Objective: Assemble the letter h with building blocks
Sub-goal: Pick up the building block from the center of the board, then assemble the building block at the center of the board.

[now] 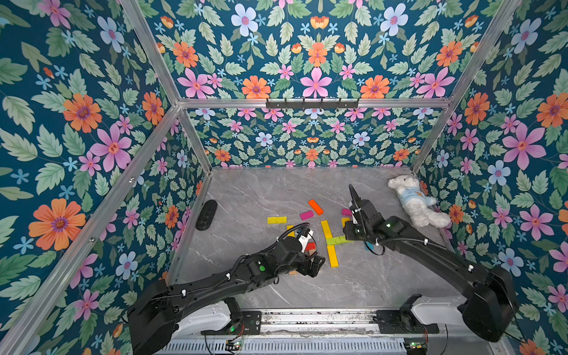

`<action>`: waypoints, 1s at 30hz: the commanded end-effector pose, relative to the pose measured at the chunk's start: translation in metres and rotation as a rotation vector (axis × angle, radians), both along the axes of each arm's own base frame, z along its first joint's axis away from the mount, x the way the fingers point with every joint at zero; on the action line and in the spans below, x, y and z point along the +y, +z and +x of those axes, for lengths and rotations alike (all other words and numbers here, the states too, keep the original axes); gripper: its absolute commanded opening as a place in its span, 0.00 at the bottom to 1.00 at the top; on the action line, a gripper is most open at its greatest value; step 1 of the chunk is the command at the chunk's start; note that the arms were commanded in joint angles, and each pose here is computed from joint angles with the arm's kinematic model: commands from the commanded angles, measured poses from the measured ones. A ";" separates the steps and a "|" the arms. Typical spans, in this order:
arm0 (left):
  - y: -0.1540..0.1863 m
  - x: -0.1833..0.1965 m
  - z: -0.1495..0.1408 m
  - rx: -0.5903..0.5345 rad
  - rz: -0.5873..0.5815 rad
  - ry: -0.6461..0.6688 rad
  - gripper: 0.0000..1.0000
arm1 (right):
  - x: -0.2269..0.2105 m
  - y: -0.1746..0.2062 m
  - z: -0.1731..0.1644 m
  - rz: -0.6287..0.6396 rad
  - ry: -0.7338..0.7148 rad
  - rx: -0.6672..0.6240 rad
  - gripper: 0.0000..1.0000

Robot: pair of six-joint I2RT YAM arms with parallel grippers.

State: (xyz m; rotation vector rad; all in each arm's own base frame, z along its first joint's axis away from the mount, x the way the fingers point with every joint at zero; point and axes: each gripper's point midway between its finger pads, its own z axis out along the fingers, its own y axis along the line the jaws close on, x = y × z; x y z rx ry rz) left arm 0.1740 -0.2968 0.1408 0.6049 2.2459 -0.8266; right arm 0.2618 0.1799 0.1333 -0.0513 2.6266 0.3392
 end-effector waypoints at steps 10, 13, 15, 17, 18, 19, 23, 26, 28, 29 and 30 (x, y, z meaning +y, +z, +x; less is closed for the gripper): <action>0.003 0.005 0.000 -0.024 -0.026 0.015 0.99 | -0.021 -0.085 -0.066 -0.055 -0.038 0.204 0.14; 0.003 0.007 0.001 -0.027 -0.023 0.019 0.99 | -0.017 -0.096 -0.066 -0.056 -0.007 0.217 0.14; 0.001 0.007 0.000 -0.025 -0.019 0.020 0.99 | -0.020 -0.102 -0.063 -0.076 -0.017 0.231 0.14; 0.002 0.008 0.000 -0.027 -0.017 0.019 0.99 | -0.021 -0.107 -0.059 -0.075 -0.010 0.231 0.14; 0.001 0.008 0.000 -0.027 -0.017 0.020 0.99 | -0.022 -0.108 -0.057 -0.078 -0.006 0.228 0.14; 0.002 0.008 0.000 -0.028 -0.018 0.019 0.99 | -0.022 -0.109 -0.054 -0.080 -0.001 0.225 0.15; 0.001 0.009 0.000 -0.026 -0.015 0.022 0.99 | -0.026 -0.112 -0.046 -0.068 -0.002 0.229 0.15; 0.000 0.009 0.000 -0.027 -0.016 0.025 0.99 | -0.028 -0.111 -0.040 -0.076 -0.005 0.229 0.16; 0.000 0.010 0.001 -0.029 -0.017 0.028 0.99 | -0.028 -0.111 -0.038 -0.085 -0.007 0.232 0.16; 0.000 0.010 0.000 -0.028 -0.018 0.029 0.99 | -0.028 -0.112 -0.037 -0.085 -0.006 0.235 0.16; -0.001 0.010 0.000 -0.028 -0.017 0.029 0.99 | -0.027 -0.112 -0.036 -0.085 -0.004 0.236 0.16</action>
